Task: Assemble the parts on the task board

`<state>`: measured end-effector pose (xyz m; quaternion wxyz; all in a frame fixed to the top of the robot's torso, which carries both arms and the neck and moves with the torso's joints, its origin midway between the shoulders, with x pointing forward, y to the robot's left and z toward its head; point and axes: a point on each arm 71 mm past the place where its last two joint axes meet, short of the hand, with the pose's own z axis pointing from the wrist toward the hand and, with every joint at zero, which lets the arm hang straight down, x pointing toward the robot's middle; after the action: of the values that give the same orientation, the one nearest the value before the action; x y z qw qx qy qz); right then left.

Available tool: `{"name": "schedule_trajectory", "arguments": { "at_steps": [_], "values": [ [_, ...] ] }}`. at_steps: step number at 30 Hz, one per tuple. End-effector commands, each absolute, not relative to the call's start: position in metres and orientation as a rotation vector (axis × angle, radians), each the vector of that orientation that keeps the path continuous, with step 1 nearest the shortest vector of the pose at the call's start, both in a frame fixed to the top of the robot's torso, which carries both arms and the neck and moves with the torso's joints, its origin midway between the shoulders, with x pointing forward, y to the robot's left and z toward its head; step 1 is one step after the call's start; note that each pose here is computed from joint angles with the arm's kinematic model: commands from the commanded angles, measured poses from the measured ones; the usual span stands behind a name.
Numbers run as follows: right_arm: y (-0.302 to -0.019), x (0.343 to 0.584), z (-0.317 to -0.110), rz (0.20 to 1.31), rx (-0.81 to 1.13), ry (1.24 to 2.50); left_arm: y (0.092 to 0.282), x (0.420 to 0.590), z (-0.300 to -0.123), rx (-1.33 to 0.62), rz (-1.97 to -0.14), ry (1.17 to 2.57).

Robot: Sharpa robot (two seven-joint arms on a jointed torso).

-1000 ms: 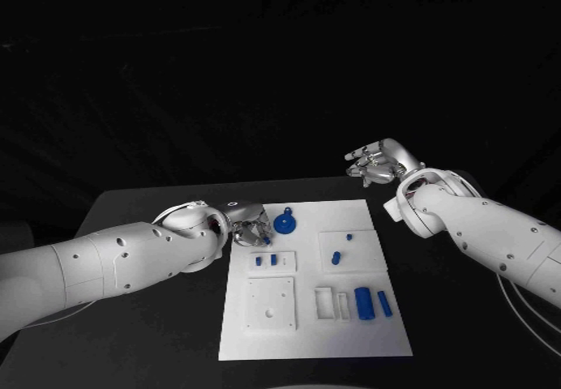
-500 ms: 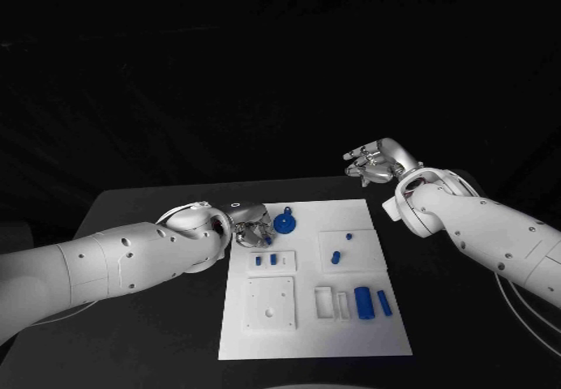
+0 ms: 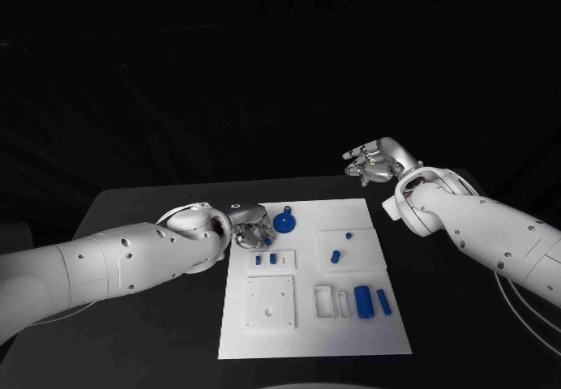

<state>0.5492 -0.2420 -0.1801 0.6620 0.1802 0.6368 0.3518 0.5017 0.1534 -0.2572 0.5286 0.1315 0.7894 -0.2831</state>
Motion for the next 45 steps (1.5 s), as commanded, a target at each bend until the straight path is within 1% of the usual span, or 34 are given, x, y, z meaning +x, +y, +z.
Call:
{"name": "schedule_trajectory", "arguments": {
  "at_steps": [1, 15, 29, 38, 45],
  "values": [
    [-0.241, 0.549, -0.181, 0.805, 0.395, 1.449, 0.152, 0.499, -0.261, 0.333, -0.672, 1.914],
    [-0.241, 0.549, -0.181, 0.803, 0.395, 1.45, 0.152, 0.5, -0.262, 0.333, -0.665, 1.905],
    [-0.242, 0.549, -0.181, 0.802, 0.396, 1.451, 0.155, 0.501, -0.259, 0.318, -0.669, 1.862],
    [-0.242, 0.549, -0.182, 0.803, 0.394, 1.459, 0.159, 0.503, -0.259, 0.306, -0.657, 1.85],
    [-0.241, 0.547, -0.184, 0.804, 0.376, 1.497, 0.165, 0.505, -0.259, 0.296, -0.651, 1.849]
  ]
}}
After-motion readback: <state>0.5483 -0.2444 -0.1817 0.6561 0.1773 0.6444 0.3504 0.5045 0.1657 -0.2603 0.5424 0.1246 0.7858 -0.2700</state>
